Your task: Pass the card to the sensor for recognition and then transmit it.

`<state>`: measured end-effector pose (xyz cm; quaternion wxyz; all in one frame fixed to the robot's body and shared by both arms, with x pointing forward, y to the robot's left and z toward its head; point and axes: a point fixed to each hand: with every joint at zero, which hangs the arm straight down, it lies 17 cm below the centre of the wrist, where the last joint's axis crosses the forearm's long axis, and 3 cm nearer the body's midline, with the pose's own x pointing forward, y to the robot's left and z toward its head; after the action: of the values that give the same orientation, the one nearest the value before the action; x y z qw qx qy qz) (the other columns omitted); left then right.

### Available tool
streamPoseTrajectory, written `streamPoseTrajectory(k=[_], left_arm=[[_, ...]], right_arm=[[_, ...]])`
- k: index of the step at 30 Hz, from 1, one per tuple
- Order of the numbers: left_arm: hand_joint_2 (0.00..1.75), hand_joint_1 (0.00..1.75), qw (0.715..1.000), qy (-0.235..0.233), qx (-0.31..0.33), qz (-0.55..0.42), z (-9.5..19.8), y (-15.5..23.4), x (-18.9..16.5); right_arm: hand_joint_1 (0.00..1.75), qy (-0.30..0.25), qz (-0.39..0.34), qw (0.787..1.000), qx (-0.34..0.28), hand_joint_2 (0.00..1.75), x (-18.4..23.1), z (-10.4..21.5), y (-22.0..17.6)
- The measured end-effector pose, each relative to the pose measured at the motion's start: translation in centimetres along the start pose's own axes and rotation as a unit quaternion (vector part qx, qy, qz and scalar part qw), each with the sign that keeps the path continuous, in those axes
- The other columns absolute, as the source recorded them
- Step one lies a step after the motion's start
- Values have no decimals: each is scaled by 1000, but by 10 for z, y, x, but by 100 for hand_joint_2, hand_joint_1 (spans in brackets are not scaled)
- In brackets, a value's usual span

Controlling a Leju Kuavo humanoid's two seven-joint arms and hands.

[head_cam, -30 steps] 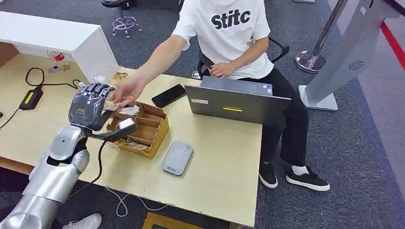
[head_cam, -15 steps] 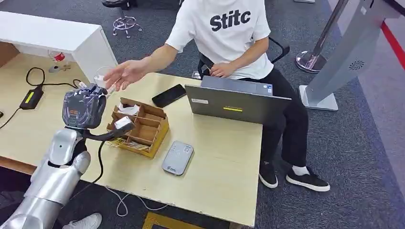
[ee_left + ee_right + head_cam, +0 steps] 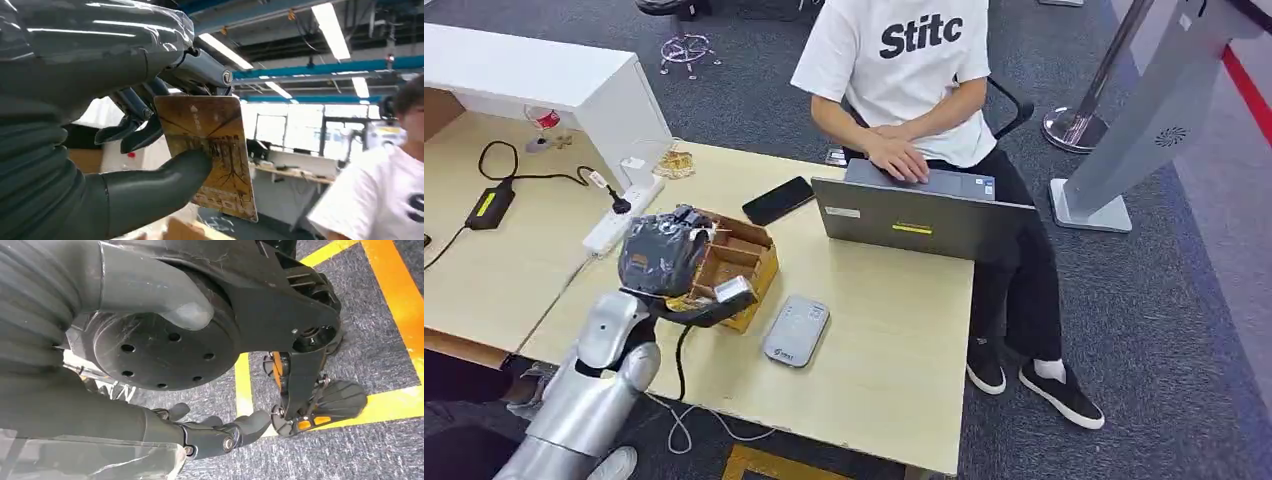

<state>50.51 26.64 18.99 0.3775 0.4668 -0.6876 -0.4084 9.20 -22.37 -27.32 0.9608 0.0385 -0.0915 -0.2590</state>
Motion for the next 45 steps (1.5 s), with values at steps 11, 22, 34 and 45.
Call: streamPoseTrajectory(k=[11,22,34,45], left_arm=[[175,175,997,-50,-32,48,4,-31,82],[175,175,991,-59,-102,70,27,-88,125],[175,175,980,-31,-181,73,67,-150,115],[175,175,984,-32,-164,63,65,-149,108]], right_arm=[[0,1,5,1000,0,175,0,0,0],[0,4,10,1000,0,175,-2,0,0],[0,9,19,1000,1,175,-4,0,0],[0,9,21,1000,-2,175,-4,0,-1]])
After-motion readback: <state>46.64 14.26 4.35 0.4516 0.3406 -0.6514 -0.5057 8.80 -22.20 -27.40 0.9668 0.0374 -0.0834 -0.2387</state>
